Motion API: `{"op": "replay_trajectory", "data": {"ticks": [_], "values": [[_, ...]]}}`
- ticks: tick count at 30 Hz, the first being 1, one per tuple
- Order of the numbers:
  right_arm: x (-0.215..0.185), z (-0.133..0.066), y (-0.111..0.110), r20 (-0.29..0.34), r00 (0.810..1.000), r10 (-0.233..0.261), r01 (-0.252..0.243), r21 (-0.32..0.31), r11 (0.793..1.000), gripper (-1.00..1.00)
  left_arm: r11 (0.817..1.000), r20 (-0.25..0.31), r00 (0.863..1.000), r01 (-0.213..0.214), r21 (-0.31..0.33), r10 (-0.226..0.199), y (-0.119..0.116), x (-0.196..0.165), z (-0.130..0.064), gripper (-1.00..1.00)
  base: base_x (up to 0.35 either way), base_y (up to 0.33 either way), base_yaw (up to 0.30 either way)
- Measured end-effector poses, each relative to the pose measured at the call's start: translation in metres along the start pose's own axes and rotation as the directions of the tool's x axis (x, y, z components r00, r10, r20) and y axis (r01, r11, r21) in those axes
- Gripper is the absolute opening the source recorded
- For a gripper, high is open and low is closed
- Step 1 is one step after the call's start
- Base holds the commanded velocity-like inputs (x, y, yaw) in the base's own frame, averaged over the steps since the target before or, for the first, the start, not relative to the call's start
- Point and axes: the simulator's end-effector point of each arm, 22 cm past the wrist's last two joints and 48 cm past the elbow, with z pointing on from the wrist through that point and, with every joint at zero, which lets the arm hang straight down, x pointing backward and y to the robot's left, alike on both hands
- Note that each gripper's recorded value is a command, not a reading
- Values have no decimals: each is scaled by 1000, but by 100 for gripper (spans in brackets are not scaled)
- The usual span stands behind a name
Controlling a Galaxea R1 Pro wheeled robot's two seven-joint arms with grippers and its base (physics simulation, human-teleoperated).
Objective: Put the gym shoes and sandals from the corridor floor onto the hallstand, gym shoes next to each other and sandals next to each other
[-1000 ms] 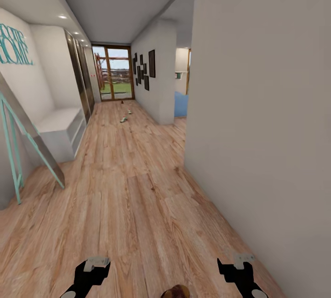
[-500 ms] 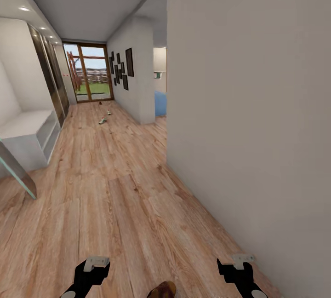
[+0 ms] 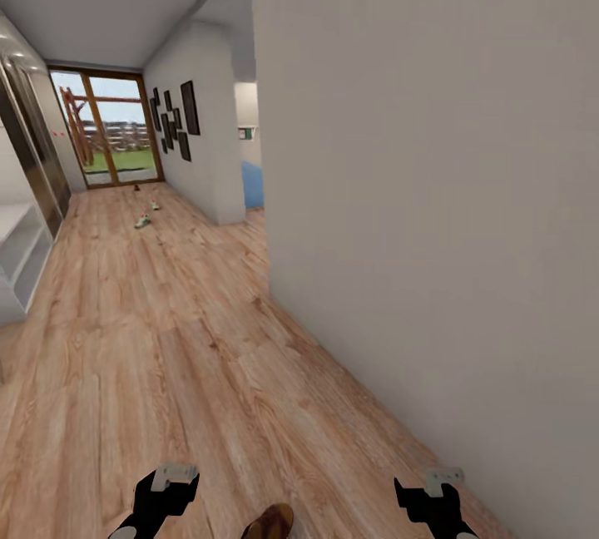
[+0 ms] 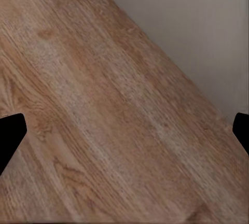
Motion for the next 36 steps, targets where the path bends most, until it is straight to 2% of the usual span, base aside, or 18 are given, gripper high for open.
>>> {"op": "replay_trajectory", "data": {"ticks": [15,24,30,36], "values": [[12,4,1,-18,1000,-1,1,-3,1000,100,1000,-7,1000,-2,2,2,-1,9,3,100,0,0,-232],[24,14,7,-13,1000,-9,9,-16,1000,100,1000,-2,1000,2,-6,-2,2,24,12,100,0,0,-30],[16,21,9,24,1000,-9,10,-19,1000,100,1000,-2,1000,3,-9,-4,4,34,18,100,0,0,-5],[-15,28,11,105,994,-8,10,-20,1000,100,1000,-2,1000,5,-12,-5,5,45,24,100,0,0,-1]]}}
